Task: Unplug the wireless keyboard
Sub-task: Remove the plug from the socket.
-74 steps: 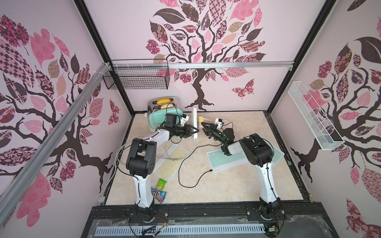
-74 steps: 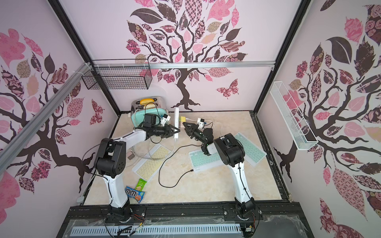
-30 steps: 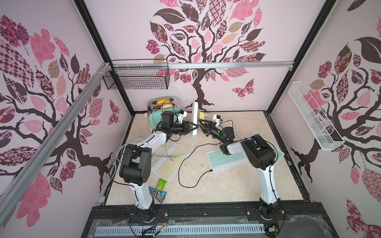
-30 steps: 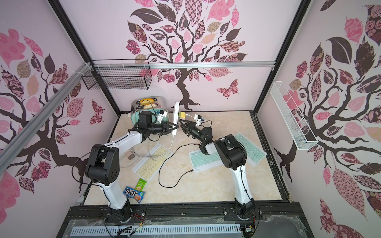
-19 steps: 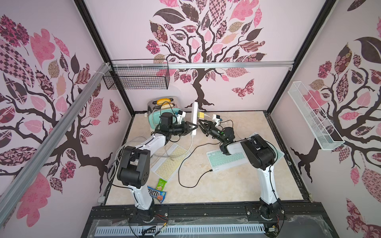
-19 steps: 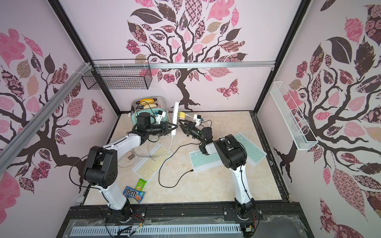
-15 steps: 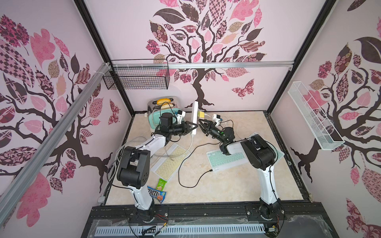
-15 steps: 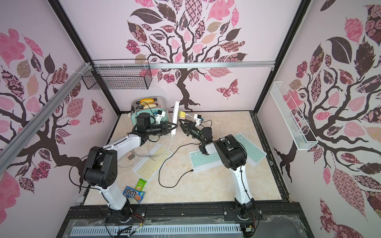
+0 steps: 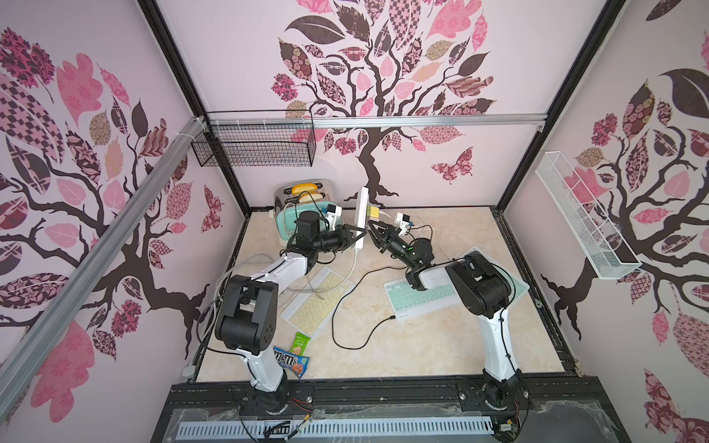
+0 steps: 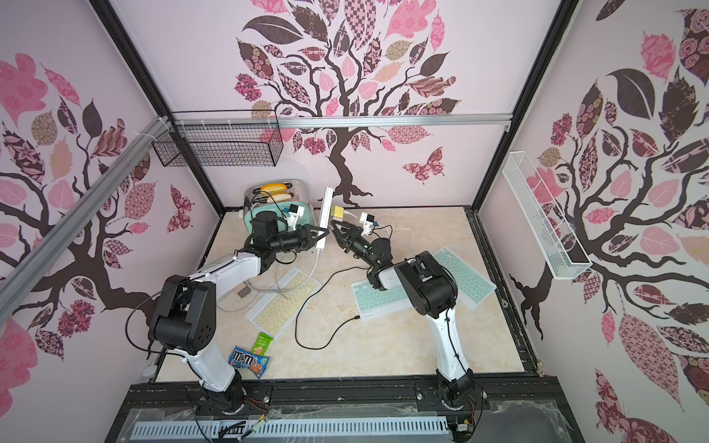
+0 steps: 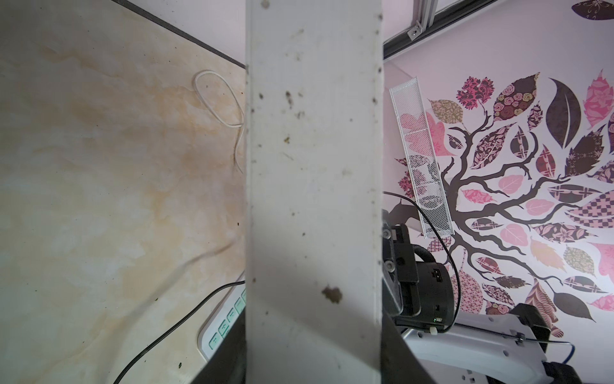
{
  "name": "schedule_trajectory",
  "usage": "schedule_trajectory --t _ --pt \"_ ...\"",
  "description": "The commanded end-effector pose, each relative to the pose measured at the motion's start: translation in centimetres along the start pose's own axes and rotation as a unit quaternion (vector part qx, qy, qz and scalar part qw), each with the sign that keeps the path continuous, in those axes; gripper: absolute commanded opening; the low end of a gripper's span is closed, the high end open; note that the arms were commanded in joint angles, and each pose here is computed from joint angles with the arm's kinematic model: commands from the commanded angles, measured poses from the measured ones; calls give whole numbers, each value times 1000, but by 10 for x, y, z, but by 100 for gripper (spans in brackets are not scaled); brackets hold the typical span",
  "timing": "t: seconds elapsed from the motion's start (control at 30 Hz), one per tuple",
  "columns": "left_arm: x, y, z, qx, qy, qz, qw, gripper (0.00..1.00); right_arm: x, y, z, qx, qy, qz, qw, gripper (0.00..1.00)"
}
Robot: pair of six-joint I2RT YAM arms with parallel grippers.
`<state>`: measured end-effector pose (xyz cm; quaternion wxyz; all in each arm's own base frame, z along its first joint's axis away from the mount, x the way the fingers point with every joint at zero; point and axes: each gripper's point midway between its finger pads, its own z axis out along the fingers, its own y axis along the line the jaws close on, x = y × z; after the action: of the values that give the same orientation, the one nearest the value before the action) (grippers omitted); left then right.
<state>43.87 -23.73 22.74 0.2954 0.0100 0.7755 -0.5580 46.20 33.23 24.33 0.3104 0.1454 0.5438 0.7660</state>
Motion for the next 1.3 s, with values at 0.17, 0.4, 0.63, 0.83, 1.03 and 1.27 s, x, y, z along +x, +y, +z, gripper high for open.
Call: schedule_trajectory --t 0.17,0.4,0.63,0.83,1.03,1.27 --pt "-55 -49 -32 25 -112 91 989 0 -40 -5 -14 16 -88 -15 996 0" --pt "-54 -52 -32 9 -104 92 990 0 -43 3 -11 18 -93 -41 995 0" --pt "-57 -57 -35 14 -112 74 991 0 -50 -11 -21 35 -121 -49 991 0" --pt "-64 -76 -39 46 -126 72 988 0 -58 -6 -20 21 -138 -41 989 0" --pt "-71 -83 -44 58 -149 61 985 0 -65 8 -20 12 -158 -63 985 0" --pt "-70 -87 -45 45 -180 43 982 0 -75 12 -19 6 -183 -66 981 0"
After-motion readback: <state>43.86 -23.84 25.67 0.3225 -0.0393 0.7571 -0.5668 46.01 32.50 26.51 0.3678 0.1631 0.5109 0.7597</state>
